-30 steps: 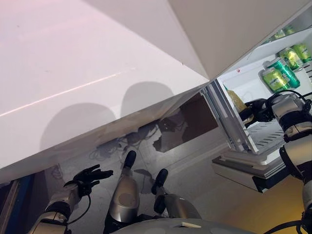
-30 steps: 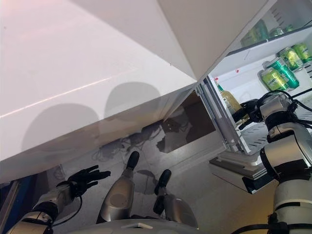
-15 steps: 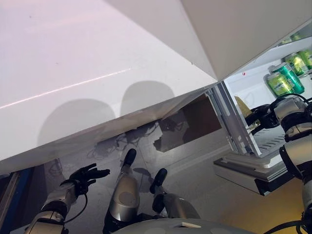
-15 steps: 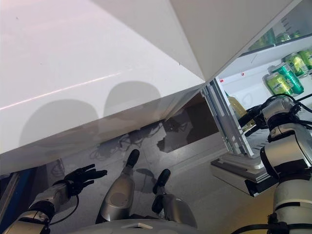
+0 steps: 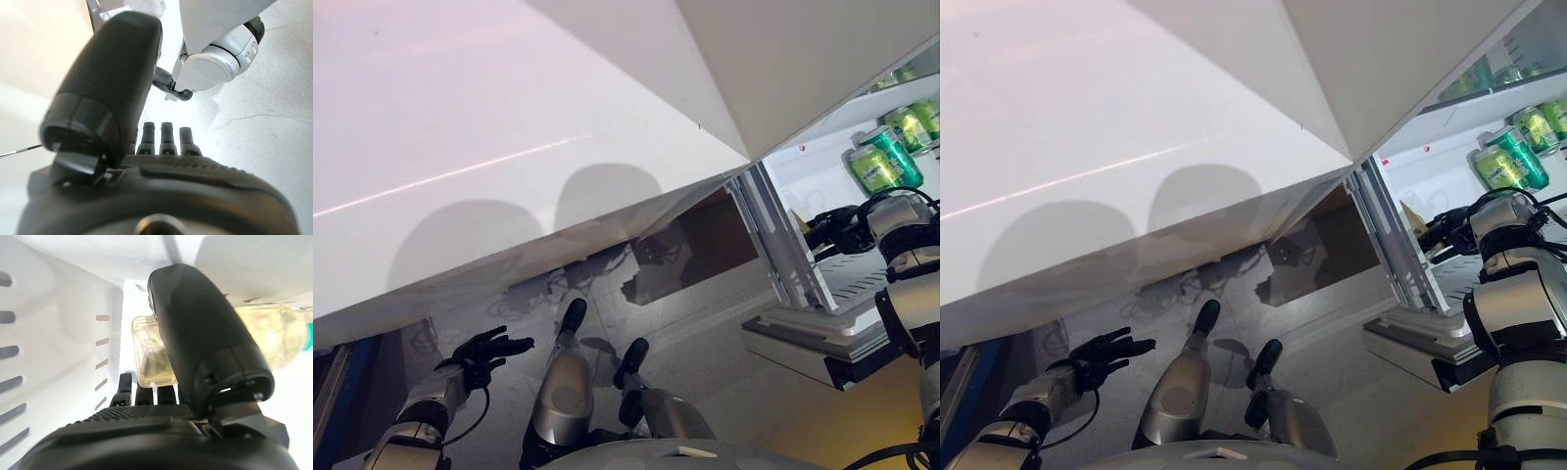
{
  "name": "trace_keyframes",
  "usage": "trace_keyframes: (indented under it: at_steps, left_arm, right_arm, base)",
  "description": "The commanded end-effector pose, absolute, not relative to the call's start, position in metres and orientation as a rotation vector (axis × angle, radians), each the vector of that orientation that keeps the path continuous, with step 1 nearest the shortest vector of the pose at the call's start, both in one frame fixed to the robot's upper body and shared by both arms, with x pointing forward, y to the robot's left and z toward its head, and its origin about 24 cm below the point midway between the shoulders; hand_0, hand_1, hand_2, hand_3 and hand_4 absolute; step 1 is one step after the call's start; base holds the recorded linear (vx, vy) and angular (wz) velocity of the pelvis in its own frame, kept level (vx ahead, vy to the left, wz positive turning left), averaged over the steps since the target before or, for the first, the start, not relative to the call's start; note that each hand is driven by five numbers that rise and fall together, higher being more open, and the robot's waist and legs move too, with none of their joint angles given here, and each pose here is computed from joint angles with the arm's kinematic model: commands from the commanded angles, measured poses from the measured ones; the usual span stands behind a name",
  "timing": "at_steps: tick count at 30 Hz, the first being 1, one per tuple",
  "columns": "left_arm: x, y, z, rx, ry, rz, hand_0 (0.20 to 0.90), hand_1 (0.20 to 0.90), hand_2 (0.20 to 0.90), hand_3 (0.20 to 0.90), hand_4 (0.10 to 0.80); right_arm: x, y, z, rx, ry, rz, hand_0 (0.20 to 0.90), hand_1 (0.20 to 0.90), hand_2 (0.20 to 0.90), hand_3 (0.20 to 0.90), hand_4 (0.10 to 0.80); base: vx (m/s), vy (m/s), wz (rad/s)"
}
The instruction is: Put drinks into fridge and close the fridge
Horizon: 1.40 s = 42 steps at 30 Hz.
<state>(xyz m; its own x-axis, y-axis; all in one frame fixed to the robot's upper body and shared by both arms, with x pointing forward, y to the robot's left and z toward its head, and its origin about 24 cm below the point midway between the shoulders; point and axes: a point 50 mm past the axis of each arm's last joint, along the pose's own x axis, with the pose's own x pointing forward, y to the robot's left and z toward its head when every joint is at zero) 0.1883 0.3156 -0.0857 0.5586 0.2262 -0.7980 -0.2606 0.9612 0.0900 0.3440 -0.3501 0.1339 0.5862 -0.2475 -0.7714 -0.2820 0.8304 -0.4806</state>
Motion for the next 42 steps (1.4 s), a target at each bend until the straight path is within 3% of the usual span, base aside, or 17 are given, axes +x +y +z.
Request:
trace_keyframes:
  at_steps: [1, 14, 22, 29, 34, 42]
  left_arm:
    - [0.172, 0.327, -0.088, 0.032, 0.986, 0.301, 0.9, 0.9, 0.9, 0.9, 0.8]
    - [0.168, 0.331, -0.089, 0.029, 1.013, 0.298, 0.9, 0.9, 0.9, 0.9, 0.8]
    - [0.143, 0.331, -0.101, 0.016, 1.087, 0.282, 0.9, 0.9, 0.9, 0.9, 0.8]
    - [0.114, 0.325, -0.117, -0.019, 1.179, 0.29, 0.9, 0.9, 0.9, 0.9, 0.8]
    - [0.092, 0.314, -0.13, -0.06, 1.239, 0.302, 0.9, 0.9, 0.9, 0.9, 0.8]
    - [0.061, 0.291, -0.147, -0.122, 1.283, 0.296, 0.9, 0.9, 0.9, 0.9, 0.8]
  right_arm:
    - [0.336, -0.375, 0.16, -0.695, 0.95, -0.123, 0.9, 0.9, 0.9, 0.9, 0.8]
    - [0.343, -0.383, 0.184, -0.689, 0.724, -0.339, 0.9, 0.9, 0.9, 0.9, 0.8]
    - [0.347, -0.384, 0.23, -0.76, 0.418, -0.377, 0.9, 0.9, 0.9, 0.9, 0.8]
    - [0.343, -0.359, 0.277, -0.789, 0.061, -0.376, 0.9, 0.9, 0.9, 0.9, 0.8]
    - [0.323, -0.328, 0.305, -0.787, -0.267, -0.355, 0.9, 0.9, 0.9, 0.9, 0.8]
    - [0.258, -0.311, 0.287, -0.632, -0.704, -0.41, 0.9, 0.9, 0.9, 0.9, 0.8]
  base:
    - [0.0, 0.0, 0.0]
    - [-0.006, 0.016, -0.01]
    - [0.021, 0.071, -0.07]
    - [0.017, 0.103, -0.1]
    - [0.018, 0.1, -0.11]
    - [0.036, 0.043, -0.12]
